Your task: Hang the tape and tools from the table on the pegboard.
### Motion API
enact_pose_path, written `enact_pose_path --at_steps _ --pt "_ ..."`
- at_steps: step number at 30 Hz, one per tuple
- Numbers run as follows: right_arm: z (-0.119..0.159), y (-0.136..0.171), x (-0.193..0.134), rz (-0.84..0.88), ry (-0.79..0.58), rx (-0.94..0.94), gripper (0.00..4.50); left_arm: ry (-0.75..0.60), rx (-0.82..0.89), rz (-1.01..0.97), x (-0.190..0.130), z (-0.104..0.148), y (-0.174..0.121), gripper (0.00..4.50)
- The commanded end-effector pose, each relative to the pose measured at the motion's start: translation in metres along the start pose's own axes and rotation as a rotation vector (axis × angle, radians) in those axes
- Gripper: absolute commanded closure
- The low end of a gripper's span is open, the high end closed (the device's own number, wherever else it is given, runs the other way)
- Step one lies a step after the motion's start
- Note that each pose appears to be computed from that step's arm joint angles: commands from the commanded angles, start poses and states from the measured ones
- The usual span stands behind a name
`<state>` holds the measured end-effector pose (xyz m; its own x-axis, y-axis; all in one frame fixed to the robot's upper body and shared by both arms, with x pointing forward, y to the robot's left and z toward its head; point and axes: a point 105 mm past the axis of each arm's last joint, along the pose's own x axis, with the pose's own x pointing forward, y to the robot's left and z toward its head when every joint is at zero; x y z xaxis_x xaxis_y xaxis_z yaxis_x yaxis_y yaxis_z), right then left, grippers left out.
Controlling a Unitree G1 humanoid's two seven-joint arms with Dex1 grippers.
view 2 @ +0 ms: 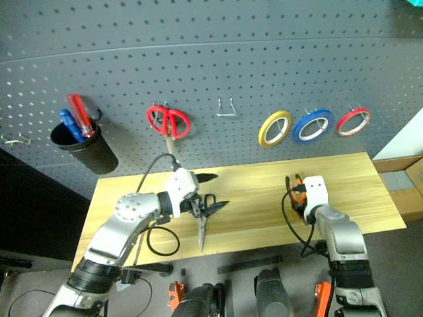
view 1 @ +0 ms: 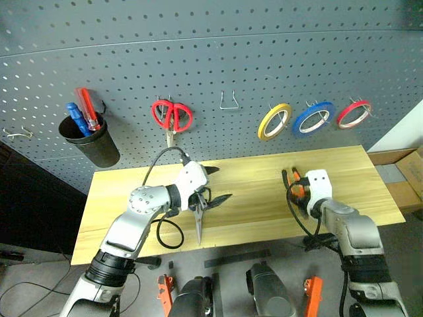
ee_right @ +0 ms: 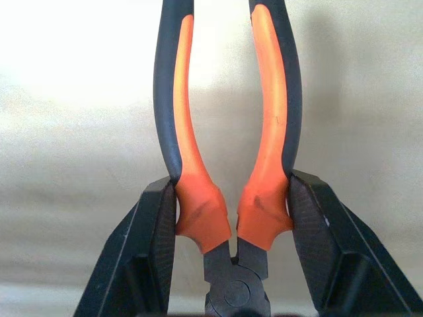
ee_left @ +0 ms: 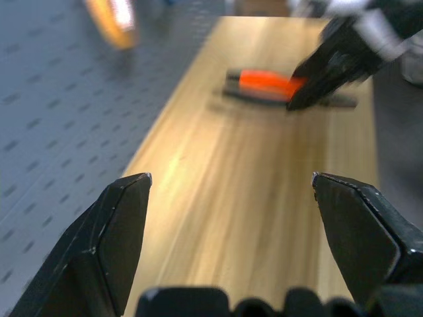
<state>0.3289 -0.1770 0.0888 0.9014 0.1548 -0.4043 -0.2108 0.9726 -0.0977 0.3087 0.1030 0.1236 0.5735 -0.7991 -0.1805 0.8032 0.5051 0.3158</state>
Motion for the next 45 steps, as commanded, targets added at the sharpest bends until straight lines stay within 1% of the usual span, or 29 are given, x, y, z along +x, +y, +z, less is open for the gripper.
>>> enact_pose_path --at_steps 1,4,6,8,10,12,14,17,23,31,35,40,45 --pt "0.028 0.036 -0.028 0.069 -0.15 -0.021 2.56 -0.087 -0.004 0.061 -0.011 0.02 0.004 0.31" --pt "0.049 0.063 -0.048 0.087 -0.297 -0.037 2.56 -0.137 -0.049 0.13 -0.017 0.028 0.006 0.31" --pt "0.061 0.074 -0.056 0.092 -0.368 -0.029 2.56 -0.153 -0.067 0.16 -0.021 0.03 0.007 0.31" --pt "0.098 0.089 -0.07 0.097 -0.562 -0.064 2.56 -0.188 -0.08 0.26 -0.031 0.035 0.017 0.31" --pt "0.132 0.094 -0.078 0.085 -0.723 -0.108 2.56 -0.228 -0.112 0.365 -0.041 0.039 0.031 0.31" --pt "0.153 0.094 -0.076 0.07 -0.81 -0.119 2.56 -0.241 -0.138 0.44 -0.049 0.039 0.039 0.31" --pt "0.17 0.098 -0.071 0.078 -0.867 -0.123 2.56 -0.246 -0.153 0.496 -0.057 0.038 0.045 0.31" --pt "0.186 0.106 -0.064 0.11 -0.913 -0.118 2.56 -0.247 -0.156 0.535 -0.062 0.038 0.049 0.31" --pt "0.222 0.133 -0.052 0.205 -1.01 -0.101 2.56 -0.241 -0.127 0.613 -0.072 0.04 0.056 0.31" --pt "0.258 0.154 -0.039 0.253 -1.088 -0.103 2.56 -0.259 -0.114 0.615 -0.07 0.048 0.053 0.31" --pt "0.266 0.16 -0.026 0.256 -1.104 -0.116 2.56 -0.274 -0.118 0.599 -0.065 0.052 0.051 0.31" --pt "0.274 0.153 0.002 0.205 -1.094 -0.127 2.56 -0.283 -0.111 0.55 -0.056 0.057 0.044 0.31" --pt "0.258 0.145 0.027 0.145 -1.055 -0.207 2.56 -0.288 -0.111 0.548 -0.054 0.059 0.045 0.31"
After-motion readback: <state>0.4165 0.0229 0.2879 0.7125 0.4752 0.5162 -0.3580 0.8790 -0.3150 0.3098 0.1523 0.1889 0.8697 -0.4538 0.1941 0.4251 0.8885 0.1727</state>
